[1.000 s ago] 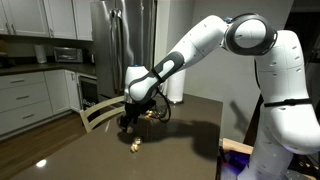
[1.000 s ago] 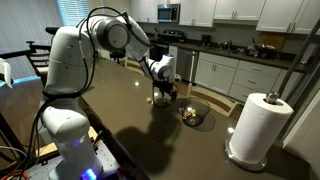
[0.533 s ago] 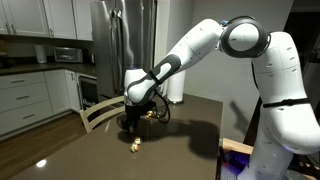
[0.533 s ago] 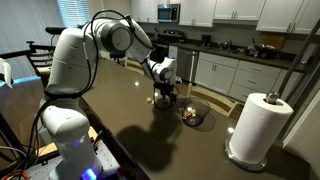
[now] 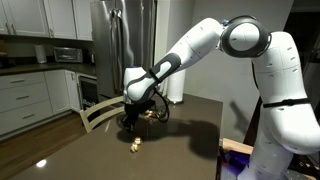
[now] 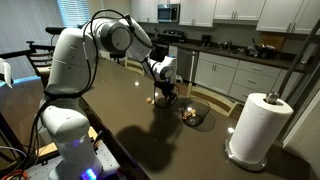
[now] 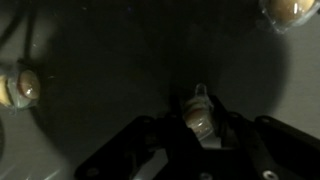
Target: Put the object on the table into the trash can.
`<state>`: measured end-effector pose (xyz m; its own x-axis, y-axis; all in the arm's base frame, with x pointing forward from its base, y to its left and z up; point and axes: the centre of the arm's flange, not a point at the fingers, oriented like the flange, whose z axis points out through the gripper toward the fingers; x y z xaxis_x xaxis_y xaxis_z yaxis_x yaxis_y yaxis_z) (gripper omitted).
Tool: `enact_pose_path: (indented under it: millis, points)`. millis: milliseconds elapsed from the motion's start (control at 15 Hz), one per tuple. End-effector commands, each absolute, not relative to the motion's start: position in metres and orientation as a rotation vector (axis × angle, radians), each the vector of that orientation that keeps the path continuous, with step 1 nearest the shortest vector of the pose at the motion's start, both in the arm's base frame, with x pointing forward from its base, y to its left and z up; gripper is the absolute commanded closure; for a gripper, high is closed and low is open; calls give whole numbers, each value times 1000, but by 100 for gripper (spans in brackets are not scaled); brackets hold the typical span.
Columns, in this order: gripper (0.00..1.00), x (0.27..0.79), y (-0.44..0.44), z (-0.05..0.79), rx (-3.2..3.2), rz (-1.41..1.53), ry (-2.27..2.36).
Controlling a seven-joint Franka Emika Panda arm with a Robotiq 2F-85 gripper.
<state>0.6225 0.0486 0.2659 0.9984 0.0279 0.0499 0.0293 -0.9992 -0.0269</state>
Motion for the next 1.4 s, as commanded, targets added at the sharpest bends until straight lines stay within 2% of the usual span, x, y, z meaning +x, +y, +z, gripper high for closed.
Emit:
enact_pose_path:
  millis: [0,733,1333]
  points:
    - [89,614,49,303,-3130,-62,-23]
    - [91,576,-35,462,-3111,-416,385]
    - [91,543,-122,448,-3060,-255,907]
